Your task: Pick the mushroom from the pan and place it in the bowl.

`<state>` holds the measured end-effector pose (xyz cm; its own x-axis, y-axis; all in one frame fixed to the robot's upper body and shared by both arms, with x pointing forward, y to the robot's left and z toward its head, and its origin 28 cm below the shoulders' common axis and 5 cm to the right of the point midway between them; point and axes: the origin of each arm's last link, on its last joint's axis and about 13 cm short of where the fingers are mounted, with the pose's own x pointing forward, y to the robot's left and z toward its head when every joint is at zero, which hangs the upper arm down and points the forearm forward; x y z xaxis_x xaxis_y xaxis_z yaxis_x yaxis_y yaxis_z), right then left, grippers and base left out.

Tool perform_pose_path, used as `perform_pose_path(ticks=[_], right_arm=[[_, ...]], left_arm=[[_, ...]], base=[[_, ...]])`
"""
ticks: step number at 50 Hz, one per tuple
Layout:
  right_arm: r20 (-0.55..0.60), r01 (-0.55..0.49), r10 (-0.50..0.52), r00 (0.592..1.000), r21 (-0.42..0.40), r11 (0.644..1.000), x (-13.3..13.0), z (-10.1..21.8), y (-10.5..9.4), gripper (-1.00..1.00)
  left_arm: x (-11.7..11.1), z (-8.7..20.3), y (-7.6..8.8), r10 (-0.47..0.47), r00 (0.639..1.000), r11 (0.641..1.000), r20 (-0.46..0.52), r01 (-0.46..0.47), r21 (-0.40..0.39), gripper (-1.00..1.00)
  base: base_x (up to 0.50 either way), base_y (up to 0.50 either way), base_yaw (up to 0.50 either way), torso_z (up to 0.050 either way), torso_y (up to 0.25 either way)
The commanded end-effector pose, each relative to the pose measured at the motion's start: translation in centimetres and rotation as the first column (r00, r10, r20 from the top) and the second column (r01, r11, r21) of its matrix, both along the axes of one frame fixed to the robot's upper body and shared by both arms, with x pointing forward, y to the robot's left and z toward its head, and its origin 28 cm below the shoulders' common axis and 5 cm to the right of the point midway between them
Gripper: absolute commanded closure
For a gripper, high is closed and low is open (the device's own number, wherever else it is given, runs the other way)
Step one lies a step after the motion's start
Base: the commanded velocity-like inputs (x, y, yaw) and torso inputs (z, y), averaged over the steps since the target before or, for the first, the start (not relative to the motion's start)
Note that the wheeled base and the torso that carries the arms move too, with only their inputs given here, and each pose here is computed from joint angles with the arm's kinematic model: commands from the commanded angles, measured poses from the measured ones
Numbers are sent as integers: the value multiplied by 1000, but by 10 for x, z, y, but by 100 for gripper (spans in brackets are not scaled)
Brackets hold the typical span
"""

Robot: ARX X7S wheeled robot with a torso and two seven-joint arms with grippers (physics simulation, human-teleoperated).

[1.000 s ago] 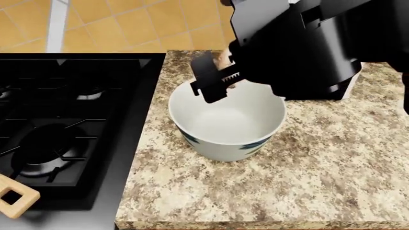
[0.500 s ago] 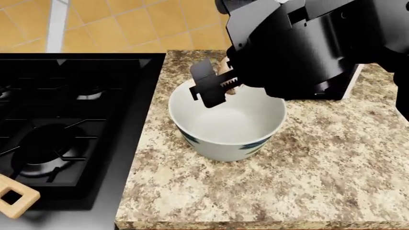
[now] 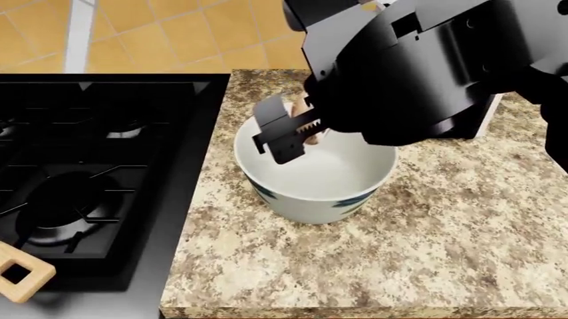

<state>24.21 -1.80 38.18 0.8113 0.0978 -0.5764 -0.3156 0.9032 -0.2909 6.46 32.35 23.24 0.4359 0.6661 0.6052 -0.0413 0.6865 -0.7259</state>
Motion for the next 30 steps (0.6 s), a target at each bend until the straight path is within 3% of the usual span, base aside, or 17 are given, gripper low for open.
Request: perform_pose_path(ticks=[1, 30], right_arm=[[-9, -32, 32, 999, -4, 999, -3, 0, 2, 100], [-72, -34, 33, 997, -21, 999, 6, -21, 3, 100]], left_arm=[[0, 0, 0, 0, 1000, 1000, 1, 0, 0, -100], [-1, 1, 0, 2, 1000, 1000, 4, -2, 0, -100]], base=[[0, 0, 0, 0, 0], [0, 0, 0, 0, 0]])
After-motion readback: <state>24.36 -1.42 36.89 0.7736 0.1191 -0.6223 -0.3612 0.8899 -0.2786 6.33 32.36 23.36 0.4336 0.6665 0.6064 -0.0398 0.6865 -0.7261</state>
